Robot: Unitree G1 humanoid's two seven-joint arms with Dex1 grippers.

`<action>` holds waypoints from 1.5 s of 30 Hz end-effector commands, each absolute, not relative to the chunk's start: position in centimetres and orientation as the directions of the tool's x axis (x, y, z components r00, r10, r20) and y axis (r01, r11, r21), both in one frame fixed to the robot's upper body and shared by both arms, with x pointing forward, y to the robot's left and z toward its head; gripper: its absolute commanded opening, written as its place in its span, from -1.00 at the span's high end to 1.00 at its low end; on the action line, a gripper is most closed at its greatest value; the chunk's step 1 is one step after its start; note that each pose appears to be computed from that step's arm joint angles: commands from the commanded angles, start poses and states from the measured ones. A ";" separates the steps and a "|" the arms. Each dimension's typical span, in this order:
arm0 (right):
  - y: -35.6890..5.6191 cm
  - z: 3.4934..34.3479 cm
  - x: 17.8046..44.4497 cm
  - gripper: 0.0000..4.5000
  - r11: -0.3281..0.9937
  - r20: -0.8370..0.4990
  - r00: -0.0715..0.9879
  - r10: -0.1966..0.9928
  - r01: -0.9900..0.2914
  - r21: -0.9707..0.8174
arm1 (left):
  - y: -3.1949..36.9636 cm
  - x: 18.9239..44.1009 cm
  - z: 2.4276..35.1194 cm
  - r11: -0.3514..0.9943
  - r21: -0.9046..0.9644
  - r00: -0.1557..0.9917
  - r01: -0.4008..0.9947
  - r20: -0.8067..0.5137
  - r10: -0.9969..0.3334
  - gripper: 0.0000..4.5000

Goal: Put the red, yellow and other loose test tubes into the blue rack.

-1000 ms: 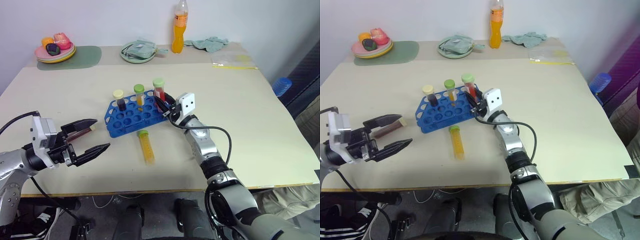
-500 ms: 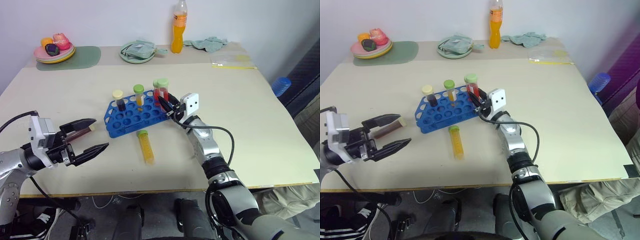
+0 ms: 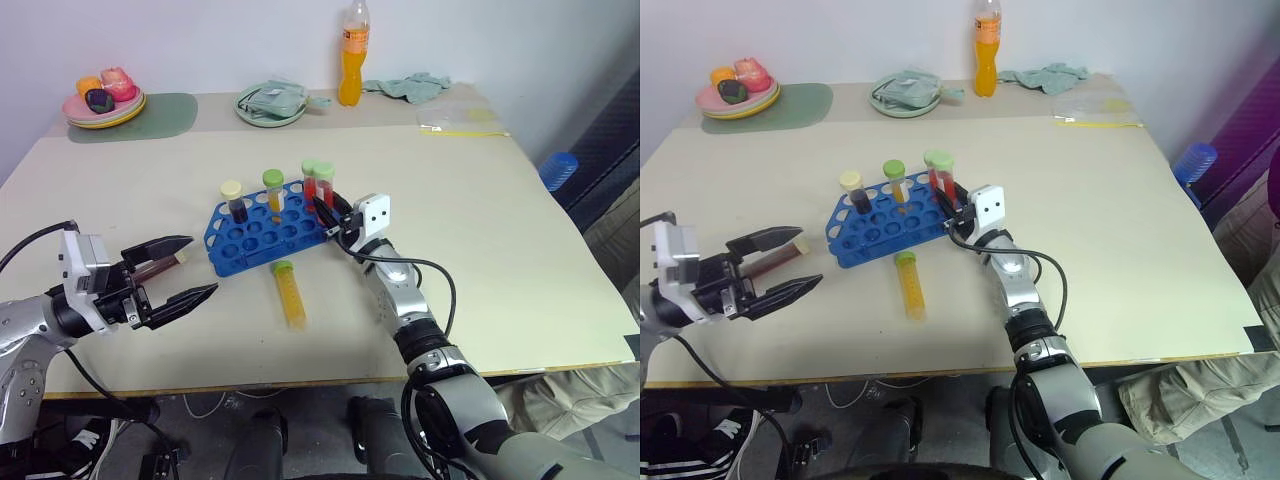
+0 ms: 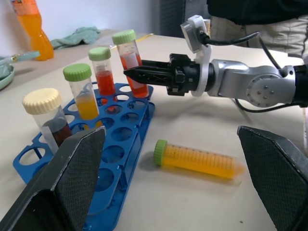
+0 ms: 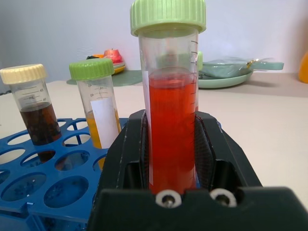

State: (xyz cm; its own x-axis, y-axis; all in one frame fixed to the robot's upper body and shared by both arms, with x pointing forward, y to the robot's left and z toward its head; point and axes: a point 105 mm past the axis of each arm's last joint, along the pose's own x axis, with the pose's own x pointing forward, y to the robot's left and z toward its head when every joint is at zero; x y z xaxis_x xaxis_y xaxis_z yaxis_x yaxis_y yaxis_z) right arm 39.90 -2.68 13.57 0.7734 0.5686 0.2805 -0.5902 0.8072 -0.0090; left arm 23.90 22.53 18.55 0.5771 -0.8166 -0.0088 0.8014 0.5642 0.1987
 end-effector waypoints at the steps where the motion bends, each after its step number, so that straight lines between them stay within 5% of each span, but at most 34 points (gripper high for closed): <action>1: -2.2 14.3 39.1 -0.01 0.750 0.341 0.716 0.609 -0.660 0.046 | 23.2 23.6 19.2 0.571 0.248 0.589 0.783 -0.002 -0.808 -1.00; 5: -2.4 14.9 38.7 -0.93 0.752 0.321 0.695 0.643 -0.653 -0.091 | 23.4 23.4 18.7 0.575 0.242 0.593 0.782 -0.003 -0.805 -1.00; 6: -2.6 15.2 38.5 -0.99 0.746 0.316 0.687 0.654 -0.656 -0.115 | 23.5 23.3 18.5 0.575 0.241 0.593 0.782 -0.002 -0.806 -1.00; 18: -10.6 16.1 34.3 -0.99 0.714 0.092 0.714 0.694 -0.665 -0.219 | 23.3 22.8 17.3 0.581 0.217 0.593 0.784 0.012 -0.805 -1.00; 27: -12.5 19.0 29.8 -0.99 0.467 -0.062 0.487 0.871 -0.860 -0.206 | 22.2 22.7 17.0 0.543 0.226 0.564 0.808 -0.032 -0.825 -1.00; 31: -12.9 20.4 29.7 -0.99 0.440 -0.088 0.459 0.884 -0.881 -0.174 | 22.0 22.7 16.8 0.555 0.204 0.574 0.807 -0.044 -0.818 -1.00; 36: -12.5 20.4 29.6 -0.99 0.403 -0.131 0.432 0.892 -0.892 -0.205 | 20.9 23.3 14.5 0.646 0.112 0.651 0.756 -0.236 -0.721 -1.00; 45: -12.2 20.3 30.0 -0.99 0.411 -0.116 0.439 0.891 -0.888 -0.204 | 19.3 22.5 15.9 0.614 0.111 0.623 0.782 -0.191 -0.759 -1.00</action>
